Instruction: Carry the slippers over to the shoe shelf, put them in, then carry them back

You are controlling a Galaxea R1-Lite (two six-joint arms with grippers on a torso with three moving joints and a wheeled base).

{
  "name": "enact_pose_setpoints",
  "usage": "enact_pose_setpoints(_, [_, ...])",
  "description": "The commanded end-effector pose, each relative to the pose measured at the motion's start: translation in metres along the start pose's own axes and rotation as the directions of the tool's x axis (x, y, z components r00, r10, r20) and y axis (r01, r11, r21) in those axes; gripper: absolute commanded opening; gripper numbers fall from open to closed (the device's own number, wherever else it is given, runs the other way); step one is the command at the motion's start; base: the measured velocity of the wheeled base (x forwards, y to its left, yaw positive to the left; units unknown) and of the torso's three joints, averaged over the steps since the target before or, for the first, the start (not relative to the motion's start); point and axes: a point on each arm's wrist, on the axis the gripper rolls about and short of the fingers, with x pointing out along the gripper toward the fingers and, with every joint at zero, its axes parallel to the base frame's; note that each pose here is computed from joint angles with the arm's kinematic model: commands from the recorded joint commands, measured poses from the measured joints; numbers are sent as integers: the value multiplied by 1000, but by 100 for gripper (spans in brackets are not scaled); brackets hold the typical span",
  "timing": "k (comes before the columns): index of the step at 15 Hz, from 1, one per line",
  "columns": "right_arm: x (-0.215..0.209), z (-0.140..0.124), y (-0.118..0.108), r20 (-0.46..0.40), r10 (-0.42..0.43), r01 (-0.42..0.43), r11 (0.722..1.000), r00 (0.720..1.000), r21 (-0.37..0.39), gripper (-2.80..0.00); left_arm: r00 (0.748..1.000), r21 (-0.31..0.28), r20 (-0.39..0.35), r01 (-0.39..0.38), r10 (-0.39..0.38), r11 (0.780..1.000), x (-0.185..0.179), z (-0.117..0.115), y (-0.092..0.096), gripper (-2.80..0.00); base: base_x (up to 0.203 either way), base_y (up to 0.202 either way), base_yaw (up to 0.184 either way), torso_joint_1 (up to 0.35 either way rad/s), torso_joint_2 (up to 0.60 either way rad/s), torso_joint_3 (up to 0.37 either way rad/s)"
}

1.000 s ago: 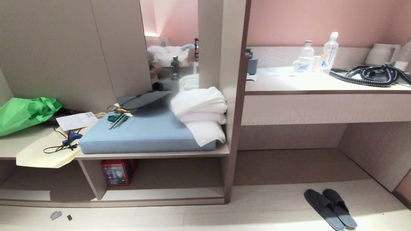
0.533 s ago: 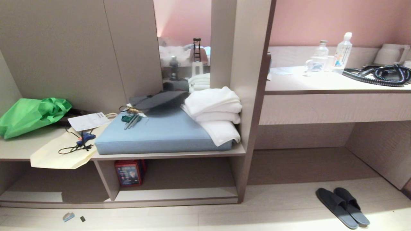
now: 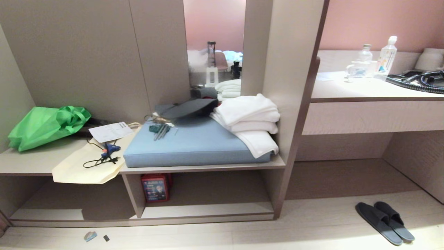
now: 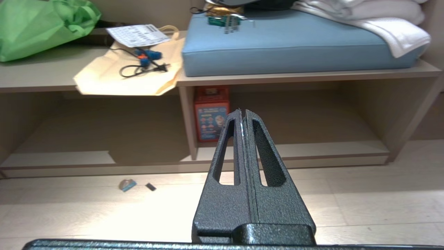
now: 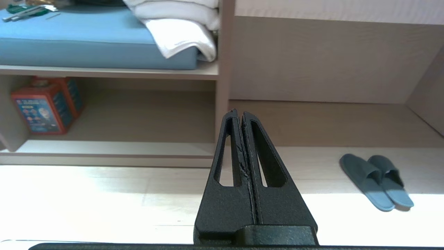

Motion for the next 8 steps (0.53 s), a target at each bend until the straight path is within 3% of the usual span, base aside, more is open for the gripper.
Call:
enact_pose_setpoints(1, [0, 0, 0, -3, 1, -1, 1000, 1000, -1, -280, 1000, 0, 0, 0, 0, 1000, 0, 0, 0, -280, 0, 194, 0, 1, 1, 11])
enact_pose_setpoints(8, [0, 0, 0, -3, 1, -1, 1000, 1000, -1, -280, 1000, 2, 0, 0, 0, 1000, 0, 0, 0, -280, 0, 195, -1, 4, 2, 2])
